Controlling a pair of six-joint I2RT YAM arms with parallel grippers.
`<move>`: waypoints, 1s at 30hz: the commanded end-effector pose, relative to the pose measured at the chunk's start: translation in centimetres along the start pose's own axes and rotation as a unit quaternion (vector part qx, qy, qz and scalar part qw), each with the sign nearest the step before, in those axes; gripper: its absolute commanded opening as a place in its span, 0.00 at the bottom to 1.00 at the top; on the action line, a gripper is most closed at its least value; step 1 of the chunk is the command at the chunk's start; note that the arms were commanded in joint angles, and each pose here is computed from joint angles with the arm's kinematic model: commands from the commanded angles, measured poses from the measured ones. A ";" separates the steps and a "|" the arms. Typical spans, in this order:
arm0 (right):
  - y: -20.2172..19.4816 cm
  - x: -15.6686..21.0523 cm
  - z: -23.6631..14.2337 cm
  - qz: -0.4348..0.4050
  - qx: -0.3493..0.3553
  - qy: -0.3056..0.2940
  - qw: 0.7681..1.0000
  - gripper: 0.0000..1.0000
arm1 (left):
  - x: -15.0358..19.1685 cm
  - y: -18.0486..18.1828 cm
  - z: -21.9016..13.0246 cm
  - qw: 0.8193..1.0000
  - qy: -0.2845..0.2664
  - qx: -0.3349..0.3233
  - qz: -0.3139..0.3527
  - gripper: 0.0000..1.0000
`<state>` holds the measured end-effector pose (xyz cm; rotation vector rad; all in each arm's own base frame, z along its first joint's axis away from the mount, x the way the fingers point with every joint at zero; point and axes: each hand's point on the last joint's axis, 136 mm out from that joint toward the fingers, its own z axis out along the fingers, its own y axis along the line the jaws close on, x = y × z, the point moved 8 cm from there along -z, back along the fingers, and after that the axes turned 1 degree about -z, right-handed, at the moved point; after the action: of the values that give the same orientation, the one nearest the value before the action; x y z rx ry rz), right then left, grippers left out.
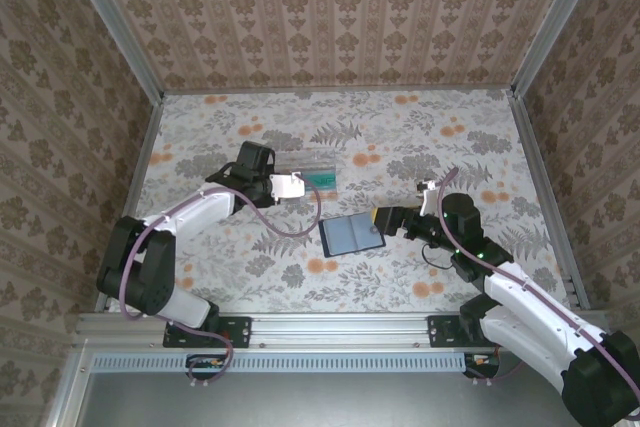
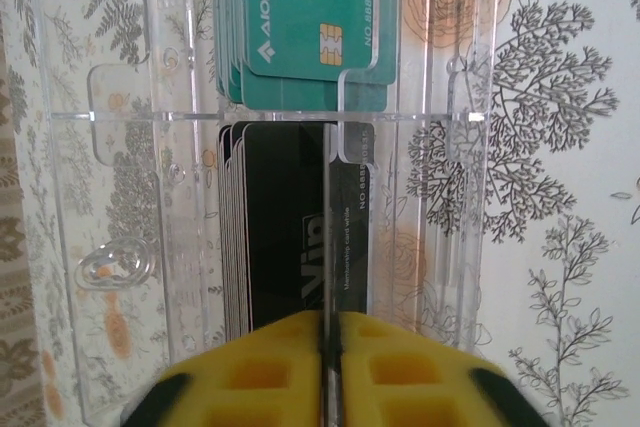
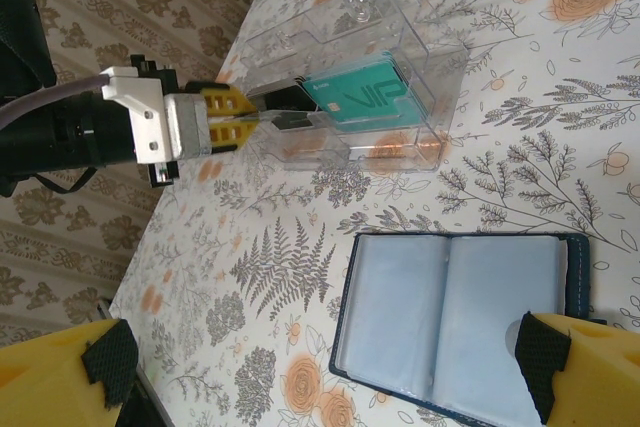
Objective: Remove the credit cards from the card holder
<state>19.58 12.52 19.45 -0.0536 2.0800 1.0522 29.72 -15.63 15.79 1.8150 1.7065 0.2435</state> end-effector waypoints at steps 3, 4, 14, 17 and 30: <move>0.2 0.2 0.1 -0.009 -0.011 0.000 1.000 1.00 | -0.1 1.3 -0.1 1.000 -0.001 -0.016 -0.007 0.33; 0.2 0.2 0.0 -0.008 -0.011 0.000 1.000 1.00 | -0.2 1.5 -0.1 1.000 0.000 -0.020 -0.010 0.35; 0.1 0.3 0.1 -0.008 -0.010 0.001 1.000 1.00 | -1.0 2.6 -1.4 0.998 -0.025 -0.039 -0.044 0.48; 0.1 0.3 0.2 -0.009 -0.008 0.003 1.000 1.00 | -1.2 2.6 -2.8 0.995 -0.045 -0.056 -0.071 0.62; -0.4 -1.4 -1.1 -0.027 0.093 -0.029 0.995 1.00 | 0.5 1.3 -11.1 0.854 -0.133 -0.180 -0.469 1.00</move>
<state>19.64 11.77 18.94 -0.0125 2.1275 0.9385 25.38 -13.13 24.88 0.9690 1.8488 -0.0170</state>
